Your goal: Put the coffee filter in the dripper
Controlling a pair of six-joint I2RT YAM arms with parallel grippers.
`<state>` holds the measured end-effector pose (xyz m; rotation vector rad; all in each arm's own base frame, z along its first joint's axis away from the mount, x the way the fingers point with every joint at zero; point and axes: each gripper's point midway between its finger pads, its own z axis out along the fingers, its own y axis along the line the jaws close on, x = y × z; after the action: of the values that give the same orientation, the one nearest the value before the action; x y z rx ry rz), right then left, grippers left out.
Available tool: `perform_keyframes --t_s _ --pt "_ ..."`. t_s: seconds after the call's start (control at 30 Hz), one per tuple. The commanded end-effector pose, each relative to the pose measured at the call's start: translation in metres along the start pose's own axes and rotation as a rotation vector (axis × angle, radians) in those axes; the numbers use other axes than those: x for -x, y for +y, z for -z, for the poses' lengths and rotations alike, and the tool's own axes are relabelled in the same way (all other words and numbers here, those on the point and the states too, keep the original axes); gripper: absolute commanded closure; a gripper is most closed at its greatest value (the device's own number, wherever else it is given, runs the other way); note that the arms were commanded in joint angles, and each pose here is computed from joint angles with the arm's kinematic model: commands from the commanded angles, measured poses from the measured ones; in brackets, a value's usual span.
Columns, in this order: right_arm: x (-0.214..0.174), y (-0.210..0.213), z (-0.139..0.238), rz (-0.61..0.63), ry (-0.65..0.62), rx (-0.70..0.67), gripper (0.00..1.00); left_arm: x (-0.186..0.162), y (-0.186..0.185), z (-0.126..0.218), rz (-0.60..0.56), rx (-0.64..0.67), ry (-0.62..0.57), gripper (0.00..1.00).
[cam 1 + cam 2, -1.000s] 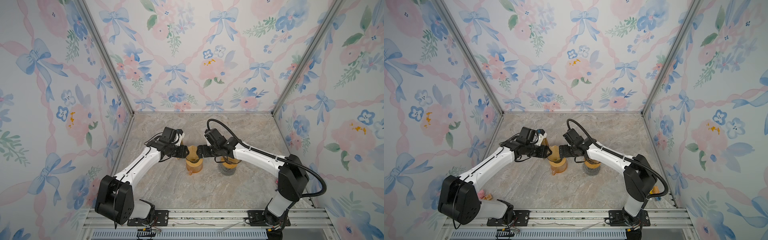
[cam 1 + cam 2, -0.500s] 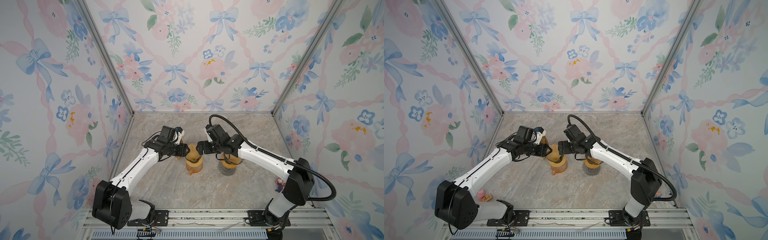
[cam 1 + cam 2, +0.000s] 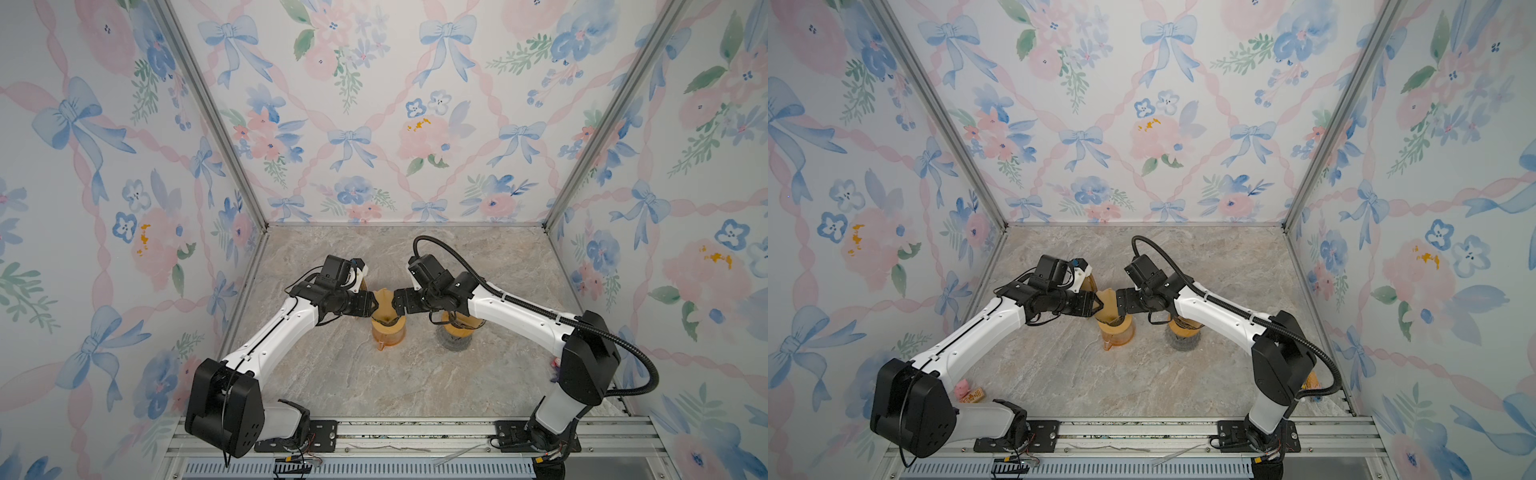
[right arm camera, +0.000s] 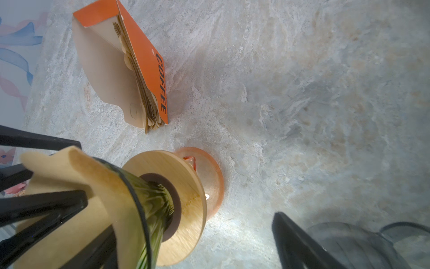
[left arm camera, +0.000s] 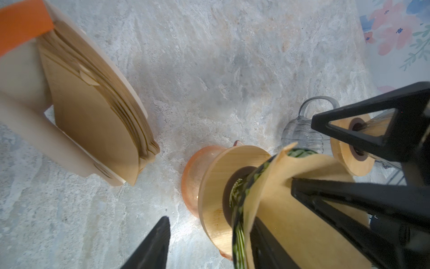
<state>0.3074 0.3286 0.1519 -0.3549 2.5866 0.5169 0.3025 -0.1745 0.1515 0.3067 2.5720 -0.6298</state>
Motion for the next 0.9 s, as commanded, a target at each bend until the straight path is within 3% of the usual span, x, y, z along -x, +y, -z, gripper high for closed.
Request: perform_keyframes --t_s 0.0,0.53,0.87 --pt "-0.009 -0.004 -0.009 0.000 0.017 -0.030 0.06 -0.013 0.009 -0.007 0.002 0.029 0.045 0.43" --pt "-0.016 -0.025 -0.017 -0.026 0.031 -0.103 0.06 -0.012 0.006 -0.012 -0.004 0.032 0.054 0.42" --pt "-0.023 -0.027 -0.023 -0.057 0.039 -0.072 0.06 -0.005 0.004 -0.008 -0.014 0.032 0.038 0.43"
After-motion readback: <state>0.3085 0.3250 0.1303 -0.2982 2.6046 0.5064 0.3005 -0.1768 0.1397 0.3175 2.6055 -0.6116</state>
